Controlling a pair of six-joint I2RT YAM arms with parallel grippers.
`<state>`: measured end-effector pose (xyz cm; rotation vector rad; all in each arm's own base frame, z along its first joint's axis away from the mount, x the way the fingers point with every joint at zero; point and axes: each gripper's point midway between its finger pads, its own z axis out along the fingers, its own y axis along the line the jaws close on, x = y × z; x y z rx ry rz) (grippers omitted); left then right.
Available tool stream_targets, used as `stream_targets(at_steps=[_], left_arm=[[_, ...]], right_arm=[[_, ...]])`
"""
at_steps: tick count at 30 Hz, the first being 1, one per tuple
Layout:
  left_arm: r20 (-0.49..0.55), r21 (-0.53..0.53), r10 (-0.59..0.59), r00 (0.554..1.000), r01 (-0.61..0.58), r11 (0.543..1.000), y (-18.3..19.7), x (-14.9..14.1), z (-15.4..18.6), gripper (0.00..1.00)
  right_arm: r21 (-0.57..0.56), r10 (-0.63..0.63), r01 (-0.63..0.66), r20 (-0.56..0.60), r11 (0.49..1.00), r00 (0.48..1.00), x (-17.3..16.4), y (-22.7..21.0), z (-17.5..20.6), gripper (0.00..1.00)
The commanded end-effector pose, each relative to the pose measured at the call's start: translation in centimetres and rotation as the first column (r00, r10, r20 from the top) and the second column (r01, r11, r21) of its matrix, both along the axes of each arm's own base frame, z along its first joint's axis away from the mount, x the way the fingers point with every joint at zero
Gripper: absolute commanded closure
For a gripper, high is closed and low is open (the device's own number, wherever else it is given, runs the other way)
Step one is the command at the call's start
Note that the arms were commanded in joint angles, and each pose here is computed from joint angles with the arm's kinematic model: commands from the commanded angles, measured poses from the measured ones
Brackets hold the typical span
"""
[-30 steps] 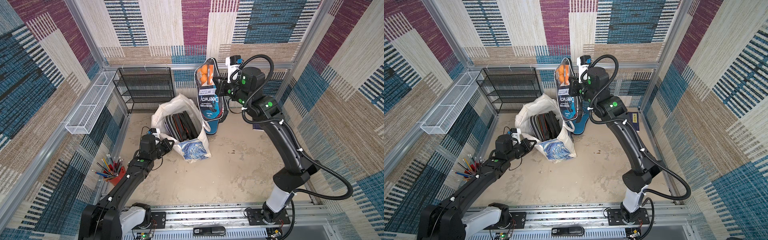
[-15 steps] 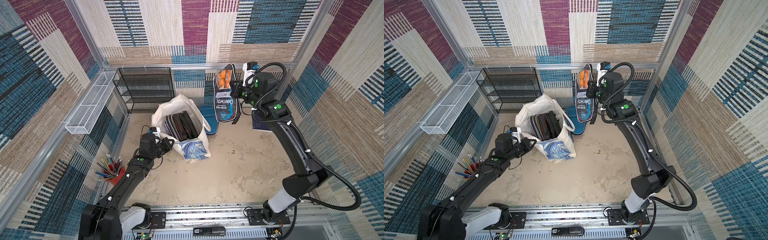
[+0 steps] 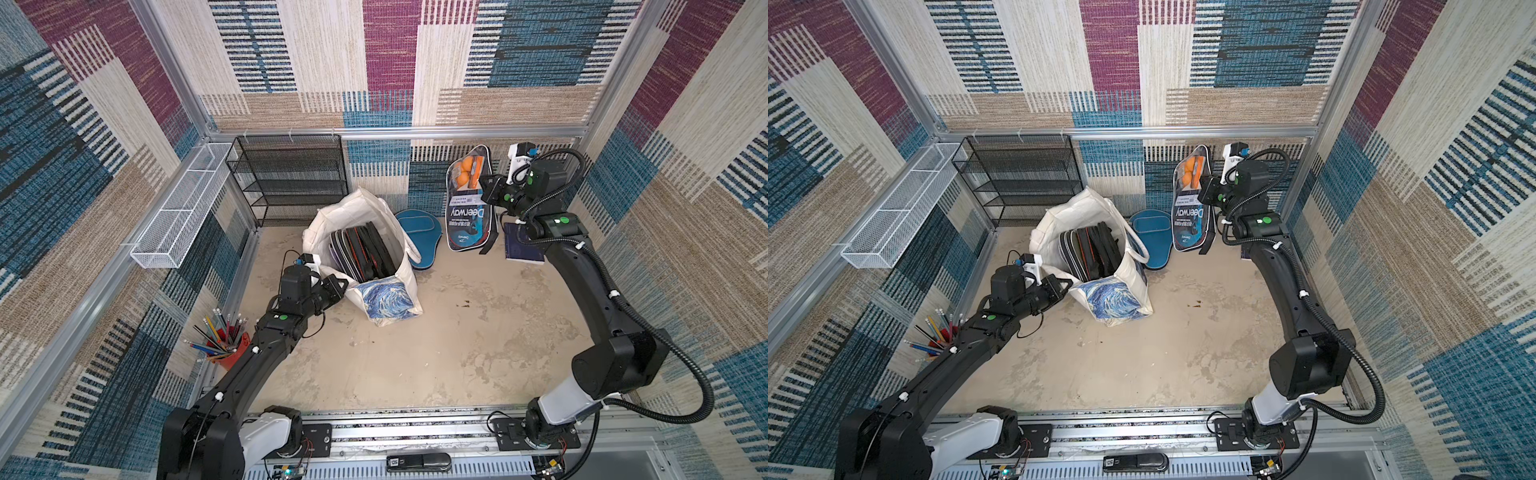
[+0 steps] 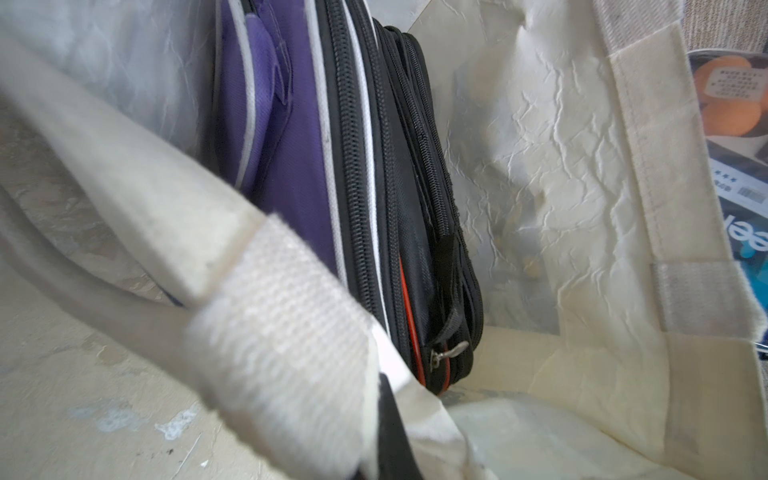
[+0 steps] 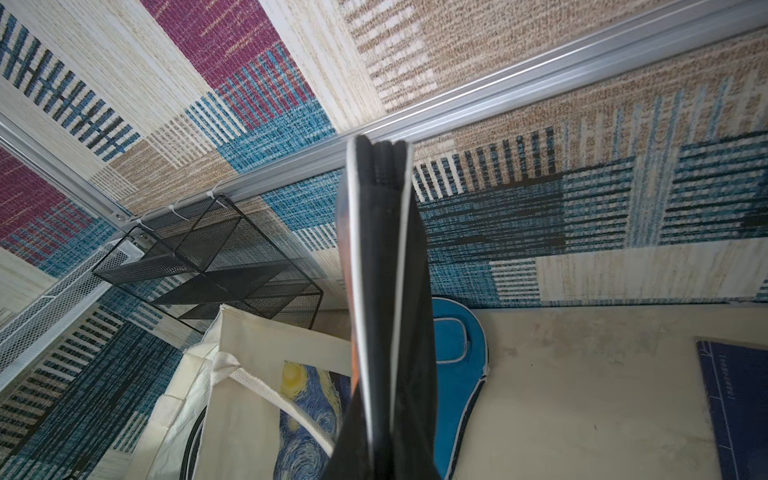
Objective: Remove the ping pong set from the canvas bag
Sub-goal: Place the ping pong set at the ping pong set.
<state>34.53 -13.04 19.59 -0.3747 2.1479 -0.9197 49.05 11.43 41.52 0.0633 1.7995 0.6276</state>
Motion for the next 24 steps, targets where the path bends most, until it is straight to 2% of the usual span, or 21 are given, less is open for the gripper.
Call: stream_targets(at_steps=[1,17,24], left_arm=[[0.028,0.043,0.02,0.999,-0.021,0.999,0.6,0.5,0.3,1.0],[0.021,0.062,0.043,0.999,-0.044,0.997,1.1,0.3,-0.5,1.0],[0.018,0.056,0.04,0.999,-0.041,0.998,1.0,0.6,-0.8,1.0]], right_arm=[[0.063,0.035,-0.043,0.127,0.997,0.991,0.4,0.3,3.0,1.0],[0.181,0.071,-0.078,0.045,0.98,0.996,4.6,-1.9,-4.5,1.0],[0.272,0.11,-0.102,-0.013,0.957,0.994,6.5,-2.4,-8.5,1.0]])
